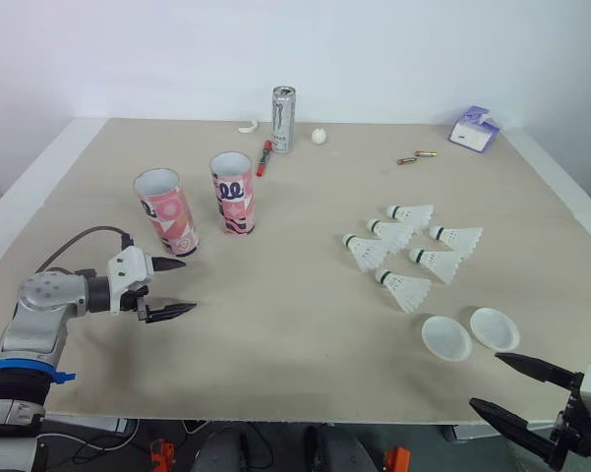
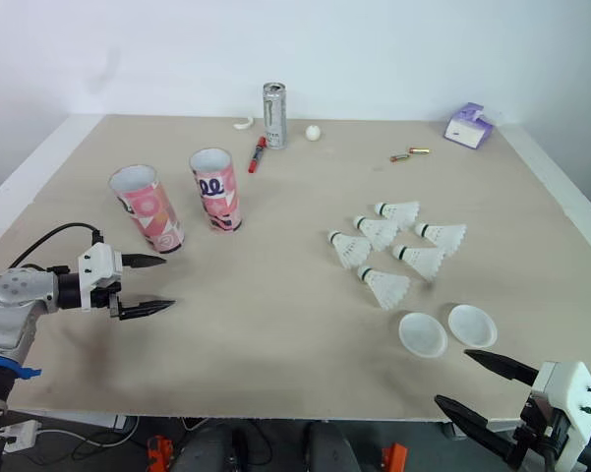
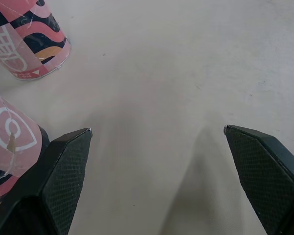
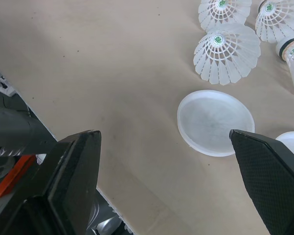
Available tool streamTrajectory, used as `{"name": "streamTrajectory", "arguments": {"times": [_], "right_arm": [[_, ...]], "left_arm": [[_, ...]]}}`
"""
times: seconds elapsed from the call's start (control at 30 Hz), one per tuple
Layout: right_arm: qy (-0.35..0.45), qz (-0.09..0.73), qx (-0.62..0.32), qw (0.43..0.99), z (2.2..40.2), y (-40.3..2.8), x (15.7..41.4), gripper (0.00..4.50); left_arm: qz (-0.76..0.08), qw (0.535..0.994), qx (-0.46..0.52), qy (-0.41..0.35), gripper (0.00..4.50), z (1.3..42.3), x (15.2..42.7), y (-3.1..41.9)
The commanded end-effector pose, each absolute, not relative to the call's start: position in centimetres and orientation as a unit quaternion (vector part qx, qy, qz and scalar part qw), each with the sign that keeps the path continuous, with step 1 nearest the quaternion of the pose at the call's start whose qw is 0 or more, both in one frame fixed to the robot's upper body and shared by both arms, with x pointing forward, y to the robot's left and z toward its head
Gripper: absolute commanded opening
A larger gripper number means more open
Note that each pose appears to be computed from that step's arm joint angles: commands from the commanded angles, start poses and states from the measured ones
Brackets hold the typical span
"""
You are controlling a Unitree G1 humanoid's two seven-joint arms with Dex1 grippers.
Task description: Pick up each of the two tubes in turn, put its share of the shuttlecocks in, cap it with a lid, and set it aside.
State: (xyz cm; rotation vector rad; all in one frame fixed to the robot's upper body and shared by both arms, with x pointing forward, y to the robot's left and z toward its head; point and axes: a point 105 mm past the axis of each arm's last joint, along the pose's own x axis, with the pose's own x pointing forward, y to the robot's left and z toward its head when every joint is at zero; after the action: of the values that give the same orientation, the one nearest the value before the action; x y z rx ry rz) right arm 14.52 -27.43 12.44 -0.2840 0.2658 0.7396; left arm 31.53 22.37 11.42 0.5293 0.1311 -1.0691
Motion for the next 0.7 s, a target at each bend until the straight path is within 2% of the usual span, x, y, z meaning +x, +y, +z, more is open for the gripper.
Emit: {"name": "streamTrajectory", "arguments": {"times": [0.03, 0.7], "right_arm": [[0.126, 0.357, -0.149, 0.913, 12.66, -27.60, 14.40, 4.49], [0.114, 0.344, -0.137, 0.922, 12.90, -27.72, 14.75, 4.49]], "left_arm": [[-0.499, 0.823, 0.269, 0.036, 4.50, 12.71, 31.83, 22.07], [-0.491, 0.831, 0.259, 0.032, 4.50, 13.17, 32.43, 21.92]]}}
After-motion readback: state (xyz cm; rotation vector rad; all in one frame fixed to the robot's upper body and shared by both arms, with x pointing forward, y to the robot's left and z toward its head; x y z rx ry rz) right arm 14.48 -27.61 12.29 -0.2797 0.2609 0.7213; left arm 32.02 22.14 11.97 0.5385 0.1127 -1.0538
